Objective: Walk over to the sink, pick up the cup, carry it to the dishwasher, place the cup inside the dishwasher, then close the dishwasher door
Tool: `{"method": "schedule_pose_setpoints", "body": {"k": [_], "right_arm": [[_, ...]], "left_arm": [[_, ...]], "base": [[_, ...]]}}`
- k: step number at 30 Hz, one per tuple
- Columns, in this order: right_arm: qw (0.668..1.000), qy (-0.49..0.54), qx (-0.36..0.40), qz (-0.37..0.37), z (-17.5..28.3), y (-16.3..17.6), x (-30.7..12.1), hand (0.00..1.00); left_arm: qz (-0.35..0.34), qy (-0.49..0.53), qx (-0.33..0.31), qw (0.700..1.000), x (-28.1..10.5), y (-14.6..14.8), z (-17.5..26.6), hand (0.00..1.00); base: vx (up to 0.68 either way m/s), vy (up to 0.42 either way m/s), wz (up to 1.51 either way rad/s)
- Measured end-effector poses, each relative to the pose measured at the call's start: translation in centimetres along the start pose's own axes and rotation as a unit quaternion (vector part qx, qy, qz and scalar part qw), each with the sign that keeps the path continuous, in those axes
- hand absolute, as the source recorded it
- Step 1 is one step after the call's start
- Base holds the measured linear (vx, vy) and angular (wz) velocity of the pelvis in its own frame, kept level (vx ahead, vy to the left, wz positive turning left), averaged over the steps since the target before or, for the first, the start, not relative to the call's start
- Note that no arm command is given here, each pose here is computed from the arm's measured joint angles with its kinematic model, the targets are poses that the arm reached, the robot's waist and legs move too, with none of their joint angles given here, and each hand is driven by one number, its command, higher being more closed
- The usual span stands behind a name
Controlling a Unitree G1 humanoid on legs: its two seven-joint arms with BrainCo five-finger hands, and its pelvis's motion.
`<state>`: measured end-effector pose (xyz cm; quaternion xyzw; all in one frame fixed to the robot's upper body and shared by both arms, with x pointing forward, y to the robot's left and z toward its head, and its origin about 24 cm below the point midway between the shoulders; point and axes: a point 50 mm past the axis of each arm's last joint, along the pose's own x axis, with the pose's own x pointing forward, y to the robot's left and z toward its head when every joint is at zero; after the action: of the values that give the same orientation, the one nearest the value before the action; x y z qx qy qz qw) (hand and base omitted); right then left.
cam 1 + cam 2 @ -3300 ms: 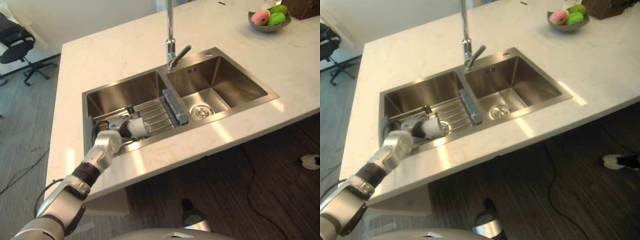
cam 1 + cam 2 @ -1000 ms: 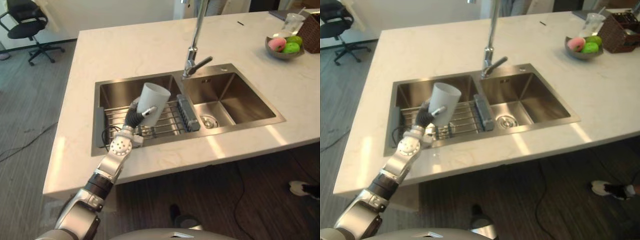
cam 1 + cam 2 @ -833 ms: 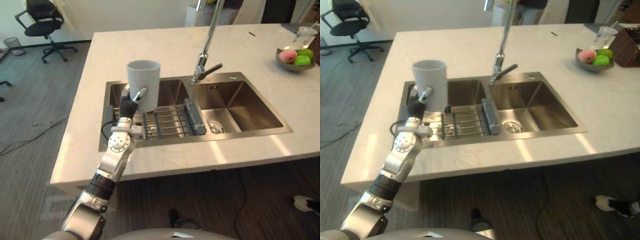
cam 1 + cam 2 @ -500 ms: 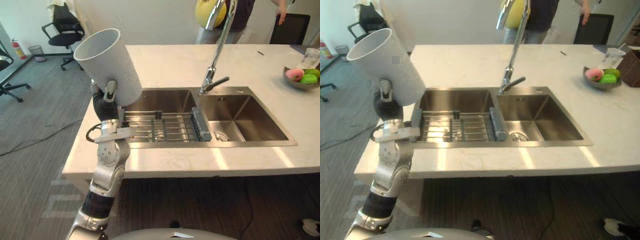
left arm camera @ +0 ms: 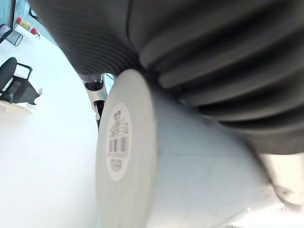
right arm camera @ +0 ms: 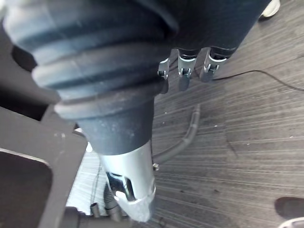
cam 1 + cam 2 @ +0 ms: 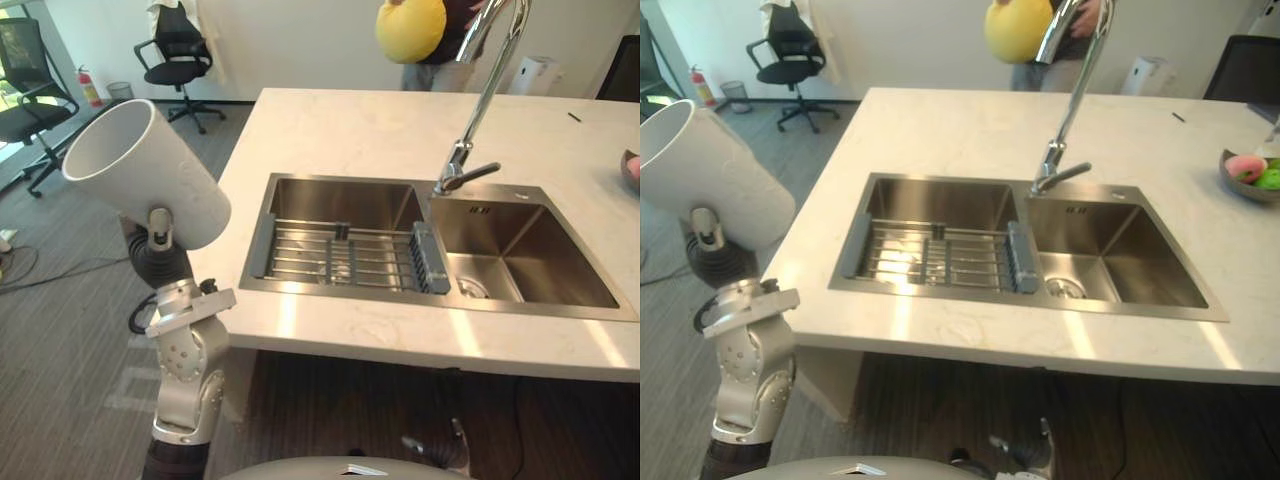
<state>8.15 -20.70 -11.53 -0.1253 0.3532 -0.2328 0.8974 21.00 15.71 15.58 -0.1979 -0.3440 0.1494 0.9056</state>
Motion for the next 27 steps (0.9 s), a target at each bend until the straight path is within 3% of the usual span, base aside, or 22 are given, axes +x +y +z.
{"method": "schedule_pose_setpoints", "body": {"k": [3, 4, 10, 14, 21, 23, 27], "right_arm": [[0.999, 0.005, 0.042, 0.008, 0.0, 0.2, -0.1, 0.0], [0.993, 0.032, 0.098, 0.062, -0.5, 1.7, 0.7, 0.0], [0.992, 0.032, 0.1, 0.067, -0.7, 1.6, 0.7, 0.0], [0.987, 0.076, 0.134, 0.04, -3.2, -0.3, 0.3, 0.0], [0.967, 0.181, 0.18, 0.017, -7.8, -2.1, -1.0, 0.0], [0.967, 0.171, 0.186, 0.036, -7.1, -1.6, -0.4, 0.0], [0.981, 0.085, 0.176, 0.017, -2.8, -4.3, 3.9, 0.0]], "left_arm": [[0.006, -0.005, 0.003, 1.0, -0.3, 0.4, 0.2, 1.0], [0.027, -0.017, 0.026, 0.999, -0.6, 2.0, 0.7, 1.0], [0.028, -0.021, 0.023, 0.999, -0.5, 2.0, 0.8, 1.0], [-0.007, -0.019, -0.007, 1.0, -0.1, 0.4, 0.3, 1.0], [0.013, -0.005, 0.018, 1.0, 0.1, 2.2, -0.5, 1.0], [0.024, -0.01, 0.034, 0.999, 0.2, 2.9, -0.2, 1.0], [0.09, -0.037, 0.073, 0.993, 0.2, 5.7, 1.1, 1.0]], "base": [[-0.02, -0.017, 0.16], [-0.01, -0.011, 0.11], [-0.02, -0.008, -0.19], [-0.01, -0.03, 0.19], [0.06, -0.011, 0.3], [-0.07, -0.048, 0.92], [-0.13, -0.085, 1.07]]}}
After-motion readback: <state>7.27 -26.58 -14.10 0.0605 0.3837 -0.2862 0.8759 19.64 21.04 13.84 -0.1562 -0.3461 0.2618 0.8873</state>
